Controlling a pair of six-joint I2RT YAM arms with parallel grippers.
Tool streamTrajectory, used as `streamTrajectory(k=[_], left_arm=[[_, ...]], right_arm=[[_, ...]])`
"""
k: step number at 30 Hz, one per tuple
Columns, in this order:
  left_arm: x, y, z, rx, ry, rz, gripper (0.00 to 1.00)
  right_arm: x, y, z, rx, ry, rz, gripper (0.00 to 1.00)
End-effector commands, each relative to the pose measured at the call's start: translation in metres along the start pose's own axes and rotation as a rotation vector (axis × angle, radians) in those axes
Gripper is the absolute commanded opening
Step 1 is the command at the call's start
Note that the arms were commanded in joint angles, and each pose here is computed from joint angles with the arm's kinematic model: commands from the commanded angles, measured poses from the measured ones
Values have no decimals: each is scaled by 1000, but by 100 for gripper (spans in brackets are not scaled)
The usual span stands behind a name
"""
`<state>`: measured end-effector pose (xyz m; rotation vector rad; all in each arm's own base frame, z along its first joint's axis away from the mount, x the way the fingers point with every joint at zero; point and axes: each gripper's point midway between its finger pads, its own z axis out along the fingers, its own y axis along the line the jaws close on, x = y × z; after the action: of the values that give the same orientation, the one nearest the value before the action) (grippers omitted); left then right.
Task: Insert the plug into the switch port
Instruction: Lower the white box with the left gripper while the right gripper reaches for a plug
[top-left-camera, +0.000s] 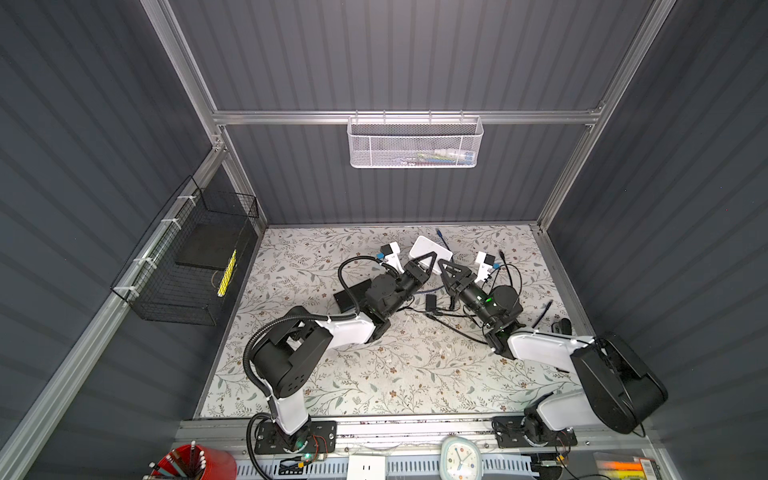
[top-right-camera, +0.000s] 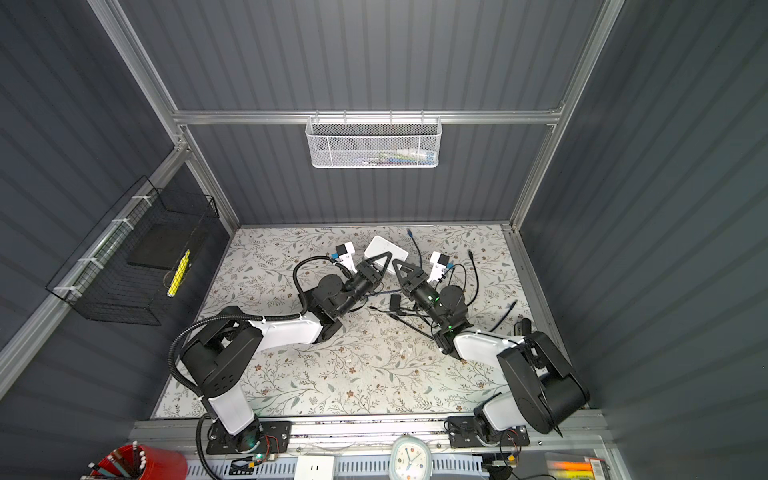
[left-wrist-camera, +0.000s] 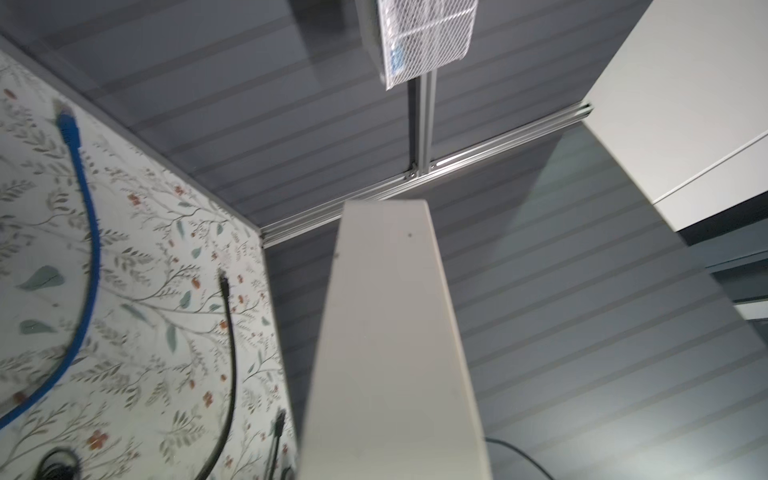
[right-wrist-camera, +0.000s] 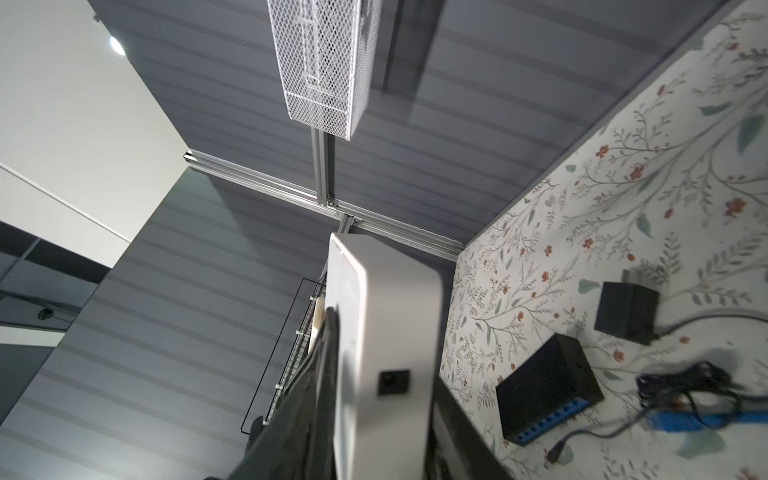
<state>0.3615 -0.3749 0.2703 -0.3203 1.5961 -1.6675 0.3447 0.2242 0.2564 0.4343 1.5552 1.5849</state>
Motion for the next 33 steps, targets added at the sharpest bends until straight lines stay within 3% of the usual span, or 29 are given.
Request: streamTrajectory(k=[1,5,7,14,20,27,33], left_arm=[[-5,-1,-9,-52,64,49,0],[-3,2,-16,-90,168,38,0],[-2,4,-20,-127,234,28,0],[-11,15,-45,-263,436,33,0],[-11,30,-69,-351,541,84,0],[-13,28,-85,-355,588,131,0],[-13,31,-97,-345,631,158,0]], right_arm=[[-6,-9,-20,55,-3,-59,52],[-18,-23,-43,136,6,-92,58],[-12,-32,-48,212,94,-125,60],[6,-69,-85,549,370,-450,60],[7,-110,-102,766,511,-564,56],[15,-127,-87,867,641,-693,51],[19,-130,-73,841,654,-721,47]])
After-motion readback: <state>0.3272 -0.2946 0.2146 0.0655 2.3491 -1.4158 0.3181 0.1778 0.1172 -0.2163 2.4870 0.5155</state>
